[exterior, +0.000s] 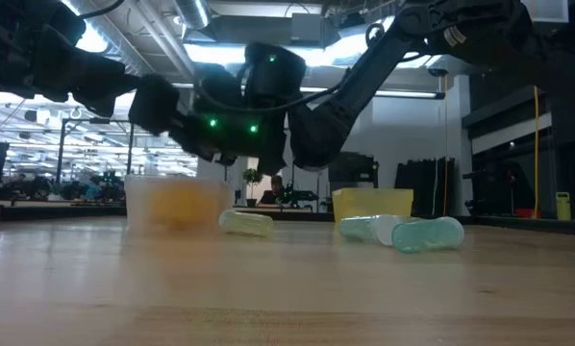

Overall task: Pick and place medicine bottles into bin by pill shape (circle, oval)
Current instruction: Put the small yellow pill bottle into the yellow bin

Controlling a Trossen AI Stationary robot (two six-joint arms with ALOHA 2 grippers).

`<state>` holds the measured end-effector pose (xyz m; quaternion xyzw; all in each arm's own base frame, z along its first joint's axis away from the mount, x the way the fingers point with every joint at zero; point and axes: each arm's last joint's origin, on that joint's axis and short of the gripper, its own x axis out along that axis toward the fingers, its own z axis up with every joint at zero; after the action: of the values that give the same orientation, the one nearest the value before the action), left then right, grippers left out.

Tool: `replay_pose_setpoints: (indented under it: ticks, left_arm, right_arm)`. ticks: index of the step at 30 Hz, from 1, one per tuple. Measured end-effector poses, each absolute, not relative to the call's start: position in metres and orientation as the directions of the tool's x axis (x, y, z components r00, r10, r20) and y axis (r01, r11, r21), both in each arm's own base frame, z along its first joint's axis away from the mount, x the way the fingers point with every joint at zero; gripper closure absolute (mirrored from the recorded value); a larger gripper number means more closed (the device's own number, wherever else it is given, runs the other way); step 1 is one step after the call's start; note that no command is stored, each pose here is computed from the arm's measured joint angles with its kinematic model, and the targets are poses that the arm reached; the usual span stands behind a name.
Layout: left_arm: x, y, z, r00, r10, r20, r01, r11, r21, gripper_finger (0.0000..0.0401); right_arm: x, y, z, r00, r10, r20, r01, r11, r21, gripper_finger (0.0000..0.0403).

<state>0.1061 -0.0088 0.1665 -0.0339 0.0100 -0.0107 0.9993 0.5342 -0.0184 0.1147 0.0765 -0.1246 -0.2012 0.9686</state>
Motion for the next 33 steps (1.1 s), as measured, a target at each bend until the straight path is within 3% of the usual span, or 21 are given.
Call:
replay_pose_setpoints:
  ticks: [6, 11, 15, 23, 28, 33]
  left_arm:
    - [0.106, -0.009, 0.166, 1.000, -0.022, -0.021, 0.021, 0.997, -0.068, 0.0252]
    - [0.106, -0.009, 0.165, 0.999, -0.022, -0.031, 0.020, 0.998, -0.066, 0.0252]
    - [0.106, -0.009, 0.164, 0.999, -0.022, -0.042, 0.020, 0.998, -0.065, 0.0252]
    - [0.106, -0.009, 0.165, 0.999, -0.021, -0.036, 0.019, 0.998, -0.065, 0.0252]
    - [0.106, -0.008, 0.165, 0.999, 0.023, -0.034, -0.024, 1.000, -0.018, 0.0252]
    - [0.106, -0.003, 0.161, 0.982, 0.177, -0.069, -0.177, 0.984, 0.004, 0.0252]
  right_arm:
    - [0.533, -0.014, 0.143, 0.873, -0.441, 0.210, 0.430, 0.898, 0.099, 0.0068]
    - [0.520, -0.010, 0.191, 0.723, -0.688, -0.052, 0.679, 0.723, -0.125, 0.0068]
    - [0.485, -0.004, 0.244, 0.571, -0.792, -0.217, 0.752, 0.610, -0.248, 0.0068]
    - [0.387, -0.003, 0.320, 0.451, -0.719, -0.528, 0.716, 0.645, -0.266, 0.0068]
    - [0.346, 0.002, 0.336, 0.371, -0.660, -0.653, 0.719, 0.649, -0.248, 0.0068]
    - [0.326, 0.011, 0.339, 0.312, -0.609, -0.730, 0.694, 0.670, -0.263, 0.0068]
